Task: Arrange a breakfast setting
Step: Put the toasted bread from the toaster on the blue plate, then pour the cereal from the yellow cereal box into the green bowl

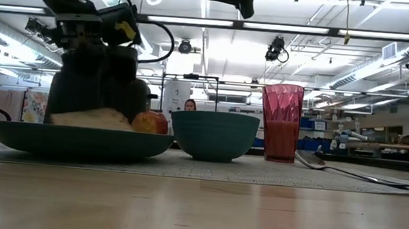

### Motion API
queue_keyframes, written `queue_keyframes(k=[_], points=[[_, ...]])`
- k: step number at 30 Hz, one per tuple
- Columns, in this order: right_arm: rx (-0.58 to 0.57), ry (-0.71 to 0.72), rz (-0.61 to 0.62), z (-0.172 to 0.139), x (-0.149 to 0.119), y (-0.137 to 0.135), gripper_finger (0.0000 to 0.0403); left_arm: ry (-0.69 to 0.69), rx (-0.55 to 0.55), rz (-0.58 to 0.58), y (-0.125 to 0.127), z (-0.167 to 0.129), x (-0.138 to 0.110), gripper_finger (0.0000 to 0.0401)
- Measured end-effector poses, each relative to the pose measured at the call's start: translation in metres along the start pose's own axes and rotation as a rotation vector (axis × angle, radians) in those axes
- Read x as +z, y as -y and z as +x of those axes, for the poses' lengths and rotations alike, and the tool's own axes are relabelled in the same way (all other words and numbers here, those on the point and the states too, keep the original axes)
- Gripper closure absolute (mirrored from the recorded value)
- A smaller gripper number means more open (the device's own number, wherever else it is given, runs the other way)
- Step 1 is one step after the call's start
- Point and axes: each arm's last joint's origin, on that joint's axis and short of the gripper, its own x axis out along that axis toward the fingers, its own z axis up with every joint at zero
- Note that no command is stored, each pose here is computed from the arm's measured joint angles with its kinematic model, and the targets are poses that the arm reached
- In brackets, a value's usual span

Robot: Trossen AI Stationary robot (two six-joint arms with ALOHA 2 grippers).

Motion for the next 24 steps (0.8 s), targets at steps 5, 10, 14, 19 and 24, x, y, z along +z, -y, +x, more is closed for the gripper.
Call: queue_keyframes(k=[5,10,14,19,24], points=[[-0.009,-0.003,-0.056,0.0,0.0,0.002,0.0114,-0.063,0.034,-0.014,0.011,-0.025,0.01,0.0216],[-0.076,0.014,-0.167,0.001,0.002,0.006,0.0114,-0.152,0.053,-0.02,0.052,-0.069,0.025,0.0213],[-0.13,0.012,-0.3,0.001,0.001,0.008,0.0115,-0.104,0.052,-0.052,0.104,-0.108,0.034,0.0224],[-0.165,0.01,-0.329,0.003,0.006,0.019,0.0113,0.009,-0.026,-0.094,0.165,-0.153,0.039,0.0227],[-0.202,0.001,-0.345,0.005,0.013,0.036,0.0098,0.085,-0.13,-0.115,0.211,-0.205,0.034,0.0227]])
